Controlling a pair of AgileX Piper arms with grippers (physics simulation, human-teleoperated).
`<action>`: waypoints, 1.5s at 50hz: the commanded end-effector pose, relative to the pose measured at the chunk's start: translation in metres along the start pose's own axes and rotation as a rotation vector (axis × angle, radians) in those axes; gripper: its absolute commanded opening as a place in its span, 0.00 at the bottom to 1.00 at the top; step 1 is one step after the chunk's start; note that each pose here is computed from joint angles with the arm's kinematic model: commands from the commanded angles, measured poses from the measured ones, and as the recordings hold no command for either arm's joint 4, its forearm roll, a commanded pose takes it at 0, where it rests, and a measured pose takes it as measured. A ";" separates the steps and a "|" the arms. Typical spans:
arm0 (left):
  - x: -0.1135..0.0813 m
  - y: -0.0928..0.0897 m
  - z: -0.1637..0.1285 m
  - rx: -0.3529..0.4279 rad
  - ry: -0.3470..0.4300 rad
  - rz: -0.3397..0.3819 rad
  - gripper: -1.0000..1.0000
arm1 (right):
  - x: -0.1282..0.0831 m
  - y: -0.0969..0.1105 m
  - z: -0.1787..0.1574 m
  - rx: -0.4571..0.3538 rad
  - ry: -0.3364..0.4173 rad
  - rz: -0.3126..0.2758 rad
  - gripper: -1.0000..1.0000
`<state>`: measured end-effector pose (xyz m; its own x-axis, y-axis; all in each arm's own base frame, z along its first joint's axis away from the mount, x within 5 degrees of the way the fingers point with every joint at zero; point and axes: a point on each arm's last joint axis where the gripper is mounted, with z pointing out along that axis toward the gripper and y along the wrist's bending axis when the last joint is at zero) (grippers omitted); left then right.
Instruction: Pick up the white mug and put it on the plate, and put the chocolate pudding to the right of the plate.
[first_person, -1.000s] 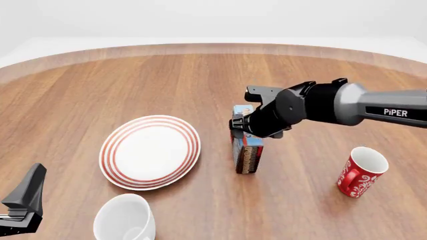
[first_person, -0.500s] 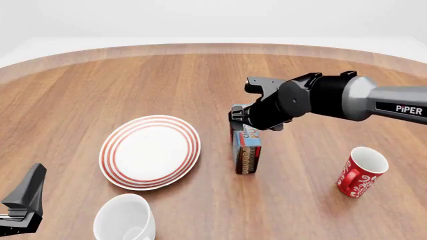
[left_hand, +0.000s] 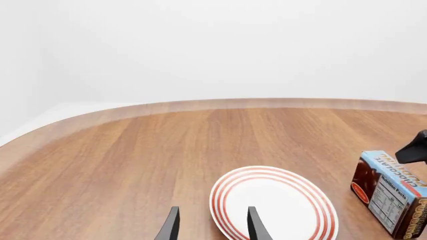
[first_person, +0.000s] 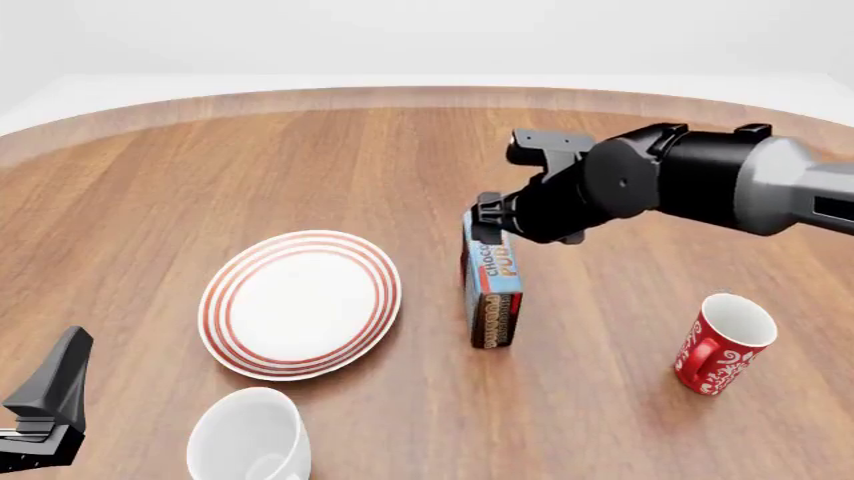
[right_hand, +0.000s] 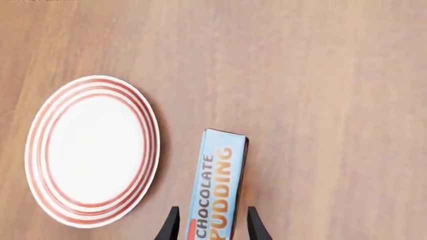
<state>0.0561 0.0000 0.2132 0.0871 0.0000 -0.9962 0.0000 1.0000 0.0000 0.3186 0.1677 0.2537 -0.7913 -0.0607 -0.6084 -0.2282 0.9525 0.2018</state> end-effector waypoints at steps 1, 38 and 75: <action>0.000 0.000 0.000 0.000 0.000 0.000 1.00 | 0.003 0.000 -0.017 -0.009 -0.023 -0.001 1.00; 0.000 0.000 0.000 0.000 0.000 0.000 1.00 | 0.038 -0.005 -0.057 -0.045 -0.086 -0.021 1.00; 0.000 0.000 0.000 0.000 0.000 0.000 1.00 | 0.093 -0.002 -0.102 -0.160 -0.193 -0.052 1.00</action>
<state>0.0561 0.0000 0.2132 0.0871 0.0000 -0.9962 0.0000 1.0000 0.0000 0.2061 0.1346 0.2737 -0.6844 -0.0344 -0.7283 -0.3308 0.9048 0.2682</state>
